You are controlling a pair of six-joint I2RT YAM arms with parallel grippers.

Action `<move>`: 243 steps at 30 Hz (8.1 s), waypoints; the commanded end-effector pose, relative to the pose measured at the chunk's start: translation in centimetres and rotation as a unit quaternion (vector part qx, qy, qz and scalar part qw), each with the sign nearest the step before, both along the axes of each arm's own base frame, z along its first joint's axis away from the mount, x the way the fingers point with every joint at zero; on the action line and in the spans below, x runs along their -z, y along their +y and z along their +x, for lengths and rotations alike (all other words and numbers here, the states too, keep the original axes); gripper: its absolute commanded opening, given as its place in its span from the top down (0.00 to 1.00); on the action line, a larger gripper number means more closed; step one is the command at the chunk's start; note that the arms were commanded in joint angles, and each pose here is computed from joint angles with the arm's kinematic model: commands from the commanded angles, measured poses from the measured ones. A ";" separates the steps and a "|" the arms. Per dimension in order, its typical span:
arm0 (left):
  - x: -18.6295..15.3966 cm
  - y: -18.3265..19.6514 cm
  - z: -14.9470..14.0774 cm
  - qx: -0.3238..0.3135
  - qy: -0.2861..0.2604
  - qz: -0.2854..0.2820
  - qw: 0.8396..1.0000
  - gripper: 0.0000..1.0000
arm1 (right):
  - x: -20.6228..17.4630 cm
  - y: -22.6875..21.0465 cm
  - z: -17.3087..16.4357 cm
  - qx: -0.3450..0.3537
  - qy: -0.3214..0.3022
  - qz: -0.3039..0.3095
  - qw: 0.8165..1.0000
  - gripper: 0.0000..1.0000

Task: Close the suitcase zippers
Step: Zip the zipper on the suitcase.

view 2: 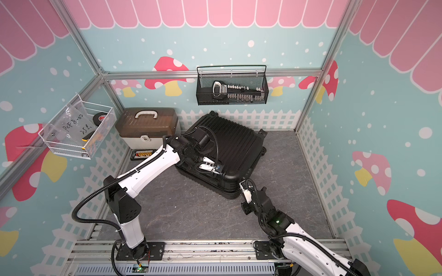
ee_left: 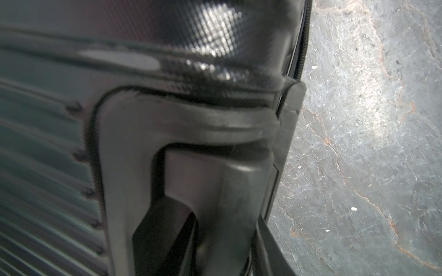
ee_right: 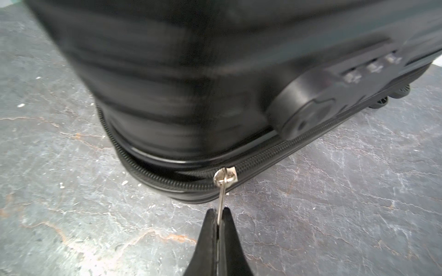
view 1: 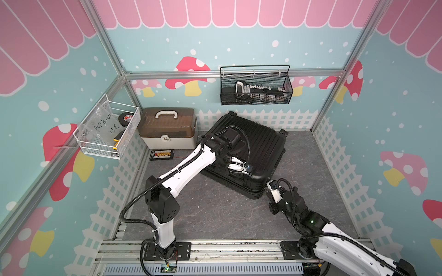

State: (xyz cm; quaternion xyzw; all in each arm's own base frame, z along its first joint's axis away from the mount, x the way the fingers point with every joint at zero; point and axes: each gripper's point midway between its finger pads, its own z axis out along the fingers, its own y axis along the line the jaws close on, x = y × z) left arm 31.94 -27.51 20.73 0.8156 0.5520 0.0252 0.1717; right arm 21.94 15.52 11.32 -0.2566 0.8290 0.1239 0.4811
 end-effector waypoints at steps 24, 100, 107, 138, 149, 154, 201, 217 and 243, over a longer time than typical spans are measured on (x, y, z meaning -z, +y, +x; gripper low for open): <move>-4.9 -8.9 1.3 -0.217 -0.038 -0.171 0.960 0.83 | -2.1 5.5 -1.9 -0.158 -0.027 0.061 0.985 1.00; -7.4 -24.3 5.9 -0.376 0.141 -0.441 0.802 0.29 | -2.7 13.3 -2.5 -0.181 -0.086 0.066 0.978 1.00; -12.7 -22.4 4.5 -0.338 0.096 -0.465 0.813 0.12 | -1.2 10.3 -1.9 -0.121 -0.081 0.044 0.988 1.00; -8.3 11.5 24.0 -0.697 -0.065 -0.402 0.590 0.60 | -1.1 9.4 -1.5 -0.105 -0.088 0.021 0.990 1.00; -2.4 11.5 24.9 -0.703 -0.037 -0.331 0.629 0.62 | -1.6 9.0 -1.3 -0.096 -0.096 0.019 0.991 1.00; 0.3 11.5 23.8 -0.708 -0.012 -0.286 0.645 0.63 | -2.0 8.4 -1.0 -0.079 -0.102 0.016 0.991 1.00; 0.7 8.9 0.6 -0.613 0.080 -0.242 0.748 0.33 | -3.4 -2.1 4.4 0.161 -0.121 -0.089 0.975 1.00; -3.4 8.0 -3.6 -0.196 0.099 -0.273 0.937 0.24 | -3.1 -3.1 4.3 0.171 -0.112 -0.063 0.977 1.00; 3.3 6.0 0.9 -0.193 0.084 -0.138 0.968 0.92 | -3.3 -2.9 3.2 0.148 -0.100 -0.030 0.983 1.00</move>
